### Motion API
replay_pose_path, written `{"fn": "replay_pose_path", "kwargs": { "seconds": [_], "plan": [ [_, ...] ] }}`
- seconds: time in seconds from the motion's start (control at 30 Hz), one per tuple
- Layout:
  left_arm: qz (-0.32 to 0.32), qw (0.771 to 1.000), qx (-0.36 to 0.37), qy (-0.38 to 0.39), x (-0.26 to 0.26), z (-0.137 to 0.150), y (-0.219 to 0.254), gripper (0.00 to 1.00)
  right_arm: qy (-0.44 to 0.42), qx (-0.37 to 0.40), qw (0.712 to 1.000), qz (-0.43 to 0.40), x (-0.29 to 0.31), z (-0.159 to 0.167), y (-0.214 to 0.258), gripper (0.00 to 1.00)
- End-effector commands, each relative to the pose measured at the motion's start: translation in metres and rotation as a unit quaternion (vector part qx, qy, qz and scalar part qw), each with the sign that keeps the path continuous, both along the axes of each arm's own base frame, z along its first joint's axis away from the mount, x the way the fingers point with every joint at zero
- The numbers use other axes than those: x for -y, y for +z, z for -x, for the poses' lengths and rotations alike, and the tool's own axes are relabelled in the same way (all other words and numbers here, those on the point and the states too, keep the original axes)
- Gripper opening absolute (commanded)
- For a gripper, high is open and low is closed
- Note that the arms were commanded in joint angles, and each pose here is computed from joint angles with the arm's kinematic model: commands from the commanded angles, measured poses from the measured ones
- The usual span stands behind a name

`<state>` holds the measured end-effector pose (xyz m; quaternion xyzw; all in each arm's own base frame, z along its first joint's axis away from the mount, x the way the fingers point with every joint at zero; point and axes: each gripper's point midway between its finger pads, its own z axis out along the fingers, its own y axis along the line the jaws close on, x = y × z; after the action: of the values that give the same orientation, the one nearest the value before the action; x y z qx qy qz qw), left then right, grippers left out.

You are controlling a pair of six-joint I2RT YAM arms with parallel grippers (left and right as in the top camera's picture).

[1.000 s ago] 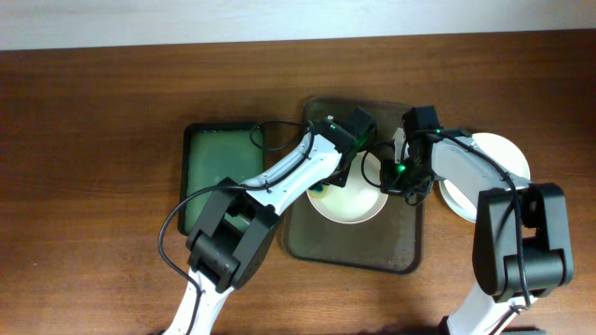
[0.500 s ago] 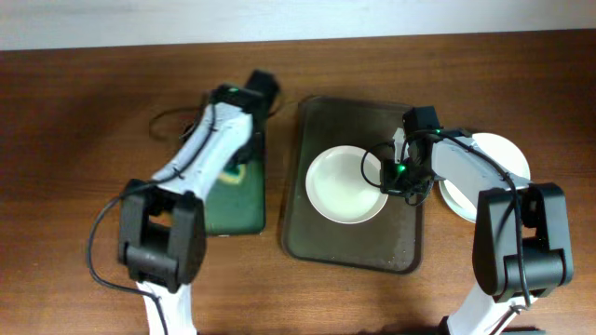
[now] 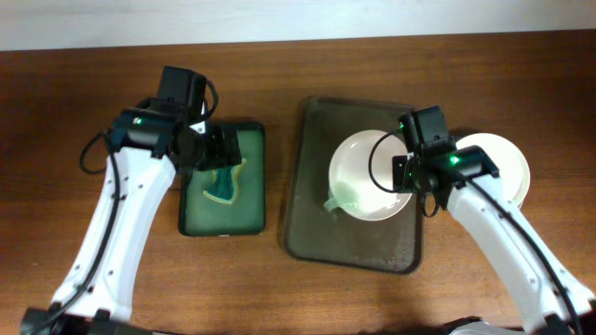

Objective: Clean dirty plates on tray and stack at the side
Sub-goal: 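Lift the plate and stack it on the side pile with the right gripper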

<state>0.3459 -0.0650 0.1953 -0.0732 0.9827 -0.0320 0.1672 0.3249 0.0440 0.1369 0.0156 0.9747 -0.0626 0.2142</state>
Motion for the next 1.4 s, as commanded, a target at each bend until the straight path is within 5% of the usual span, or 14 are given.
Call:
{"fn": "replay_pose_path", "kwargs": {
  "seconds": [0.0, 0.2, 0.43, 1.37],
  "plan": [
    [0.002, 1.000, 0.001, -0.004, -0.001, 0.010, 0.009, 0.99, -0.030, 0.097, 0.991, 0.084, 0.012, 0.003, 0.051, 0.04],
    [0.002, 1.000, 0.000, -0.004, -0.001, 0.010, 0.009, 0.99, 0.053, 0.213, 0.942, 0.256, -0.036, 0.027, 0.107, 0.04],
    [0.002, 1.000, 0.000, -0.004, -0.001, 0.010, 0.009, 0.99, 0.116, 0.286, 0.897, 0.318, -0.077, 0.049, 0.137, 0.04],
    [0.002, 1.000, 0.000, -0.004, -0.001, 0.010, 0.009, 0.99, 0.115, 0.286, 0.890, 0.337, -0.072, 0.051, 0.140, 0.04]
  ]
}}
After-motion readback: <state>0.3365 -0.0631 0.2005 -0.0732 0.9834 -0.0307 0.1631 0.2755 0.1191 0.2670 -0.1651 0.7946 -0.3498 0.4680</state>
